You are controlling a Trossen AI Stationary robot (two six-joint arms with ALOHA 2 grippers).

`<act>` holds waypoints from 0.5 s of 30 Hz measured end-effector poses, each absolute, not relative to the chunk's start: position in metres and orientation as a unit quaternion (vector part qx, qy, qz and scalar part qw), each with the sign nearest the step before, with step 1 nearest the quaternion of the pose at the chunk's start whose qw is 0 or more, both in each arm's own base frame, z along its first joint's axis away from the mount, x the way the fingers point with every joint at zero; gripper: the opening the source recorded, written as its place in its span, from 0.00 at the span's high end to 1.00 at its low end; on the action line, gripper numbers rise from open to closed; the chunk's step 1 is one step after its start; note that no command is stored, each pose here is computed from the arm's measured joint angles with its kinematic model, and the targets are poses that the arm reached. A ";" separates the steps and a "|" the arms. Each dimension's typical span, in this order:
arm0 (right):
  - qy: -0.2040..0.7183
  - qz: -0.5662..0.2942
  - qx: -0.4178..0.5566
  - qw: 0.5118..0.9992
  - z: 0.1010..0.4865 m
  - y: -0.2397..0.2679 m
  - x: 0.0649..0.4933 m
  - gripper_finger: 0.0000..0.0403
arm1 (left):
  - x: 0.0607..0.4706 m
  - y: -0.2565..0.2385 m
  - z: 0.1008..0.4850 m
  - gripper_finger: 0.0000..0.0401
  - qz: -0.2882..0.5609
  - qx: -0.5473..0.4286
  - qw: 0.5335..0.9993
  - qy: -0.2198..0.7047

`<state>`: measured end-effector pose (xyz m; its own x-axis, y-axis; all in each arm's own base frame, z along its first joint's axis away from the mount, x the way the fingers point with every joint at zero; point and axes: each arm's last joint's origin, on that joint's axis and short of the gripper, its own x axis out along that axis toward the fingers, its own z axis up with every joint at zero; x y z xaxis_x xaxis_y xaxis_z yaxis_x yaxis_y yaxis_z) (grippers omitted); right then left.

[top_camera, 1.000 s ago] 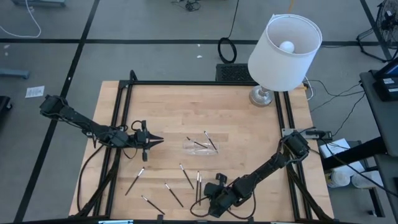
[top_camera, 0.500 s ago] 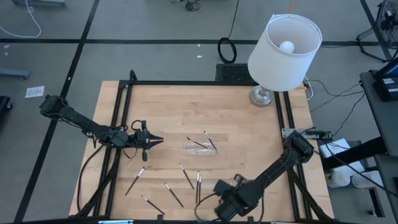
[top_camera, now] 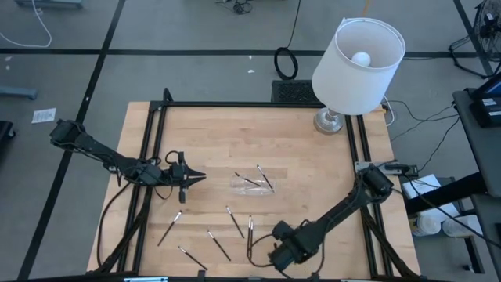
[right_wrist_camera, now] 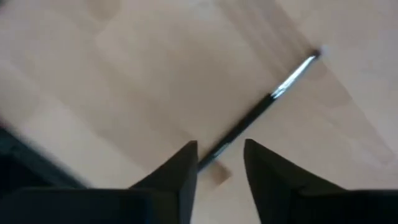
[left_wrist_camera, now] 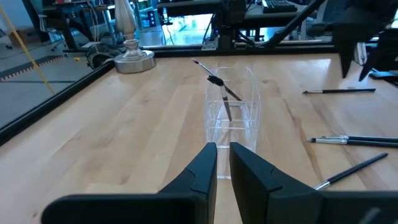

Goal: Pick & Place Makeup Supplies
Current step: Put the makeup brush into the transparent organizer

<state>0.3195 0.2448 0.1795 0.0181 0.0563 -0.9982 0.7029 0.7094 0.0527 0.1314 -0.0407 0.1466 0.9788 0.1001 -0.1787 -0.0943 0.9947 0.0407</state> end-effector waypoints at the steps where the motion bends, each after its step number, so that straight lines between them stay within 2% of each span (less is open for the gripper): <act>1: 0.658 -0.248 0.296 0.646 0.176 0.243 0.320 0.67 | 0.131 -0.041 0.147 0.87 0.049 0.017 0.995 0.091; 8: 0.653 -0.276 0.321 0.628 0.148 0.226 0.320 0.55 | 0.131 -0.041 0.147 0.87 0.049 0.017 0.995 0.091; 11: 0.661 -0.258 0.332 0.622 0.139 0.222 0.320 0.55 | 0.131 -0.041 0.147 0.87 0.049 0.017 0.995 0.091; 15: 0.673 -0.249 0.318 0.619 0.127 0.215 0.315 0.60 | 0.131 -0.041 0.147 0.87 0.049 0.017 0.995 0.090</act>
<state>0.3151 0.2150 0.1274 -0.0299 0.1209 -0.9922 0.7366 0.6736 0.0599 0.1314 -0.0407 0.1467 0.9789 0.1008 -0.1779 -0.0945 0.9946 0.0433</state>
